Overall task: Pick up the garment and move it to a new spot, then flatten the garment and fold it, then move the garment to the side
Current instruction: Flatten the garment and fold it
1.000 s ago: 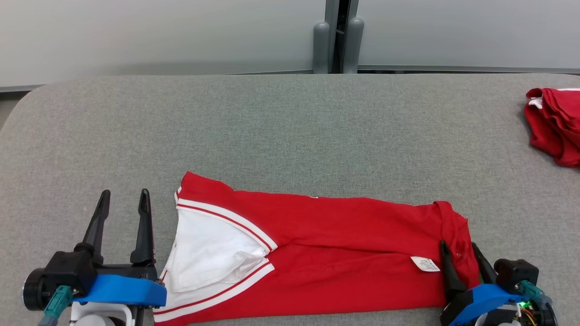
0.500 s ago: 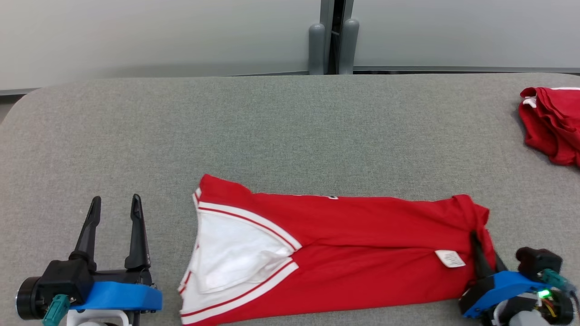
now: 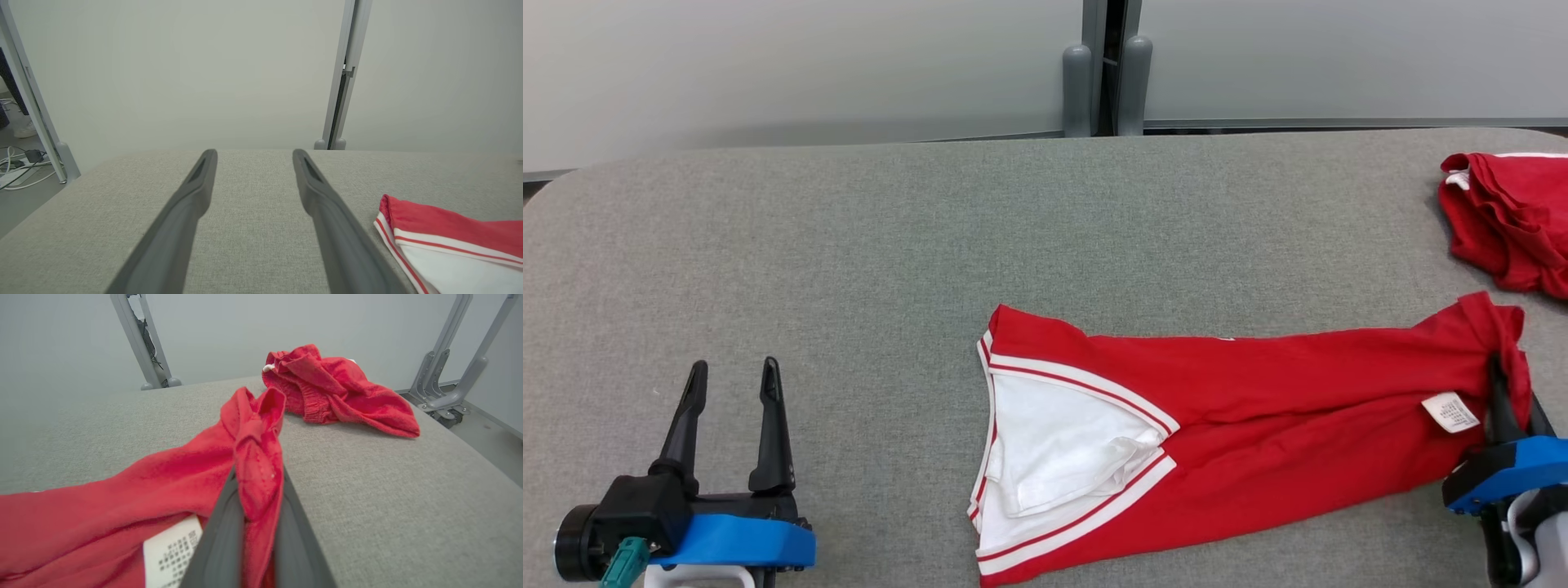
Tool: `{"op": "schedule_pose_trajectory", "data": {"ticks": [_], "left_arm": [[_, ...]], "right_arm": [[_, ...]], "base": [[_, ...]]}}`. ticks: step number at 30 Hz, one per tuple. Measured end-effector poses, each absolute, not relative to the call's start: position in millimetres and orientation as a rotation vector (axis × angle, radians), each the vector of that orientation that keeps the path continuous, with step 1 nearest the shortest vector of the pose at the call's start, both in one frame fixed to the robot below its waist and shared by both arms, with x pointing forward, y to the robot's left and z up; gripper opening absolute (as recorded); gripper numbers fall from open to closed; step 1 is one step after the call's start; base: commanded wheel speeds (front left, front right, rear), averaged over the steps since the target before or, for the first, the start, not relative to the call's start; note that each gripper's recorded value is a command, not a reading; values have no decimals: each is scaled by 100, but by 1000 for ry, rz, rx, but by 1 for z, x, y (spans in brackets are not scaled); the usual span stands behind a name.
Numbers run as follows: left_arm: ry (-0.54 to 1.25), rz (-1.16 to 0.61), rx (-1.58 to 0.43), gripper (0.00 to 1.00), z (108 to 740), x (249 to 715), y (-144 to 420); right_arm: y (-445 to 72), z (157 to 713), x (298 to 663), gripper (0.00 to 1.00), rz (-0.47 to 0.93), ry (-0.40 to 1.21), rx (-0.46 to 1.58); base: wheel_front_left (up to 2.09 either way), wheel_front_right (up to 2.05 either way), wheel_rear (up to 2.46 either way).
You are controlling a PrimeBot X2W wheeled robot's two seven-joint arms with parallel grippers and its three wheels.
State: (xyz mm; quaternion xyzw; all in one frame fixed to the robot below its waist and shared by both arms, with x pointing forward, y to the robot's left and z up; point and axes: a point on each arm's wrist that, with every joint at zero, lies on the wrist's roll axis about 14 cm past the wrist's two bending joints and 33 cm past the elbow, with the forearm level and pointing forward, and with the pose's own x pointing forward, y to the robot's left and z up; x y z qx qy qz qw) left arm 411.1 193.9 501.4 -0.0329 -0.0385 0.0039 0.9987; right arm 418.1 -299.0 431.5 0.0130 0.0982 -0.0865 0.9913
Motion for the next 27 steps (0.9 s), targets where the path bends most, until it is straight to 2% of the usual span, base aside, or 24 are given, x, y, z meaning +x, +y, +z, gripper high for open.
{"op": "schedule_pose_trajectory", "data": {"ticks": [10,27], "left_arm": [[-80,1,-72,100,503,411,192],[-55,7,-75,100,493,410,194]], "right_arm": [[-231,450,433,0,-19,130,80],[-62,471,427,0,428,124,197]], "base": [[0,0,0],[0,0,0]]}}
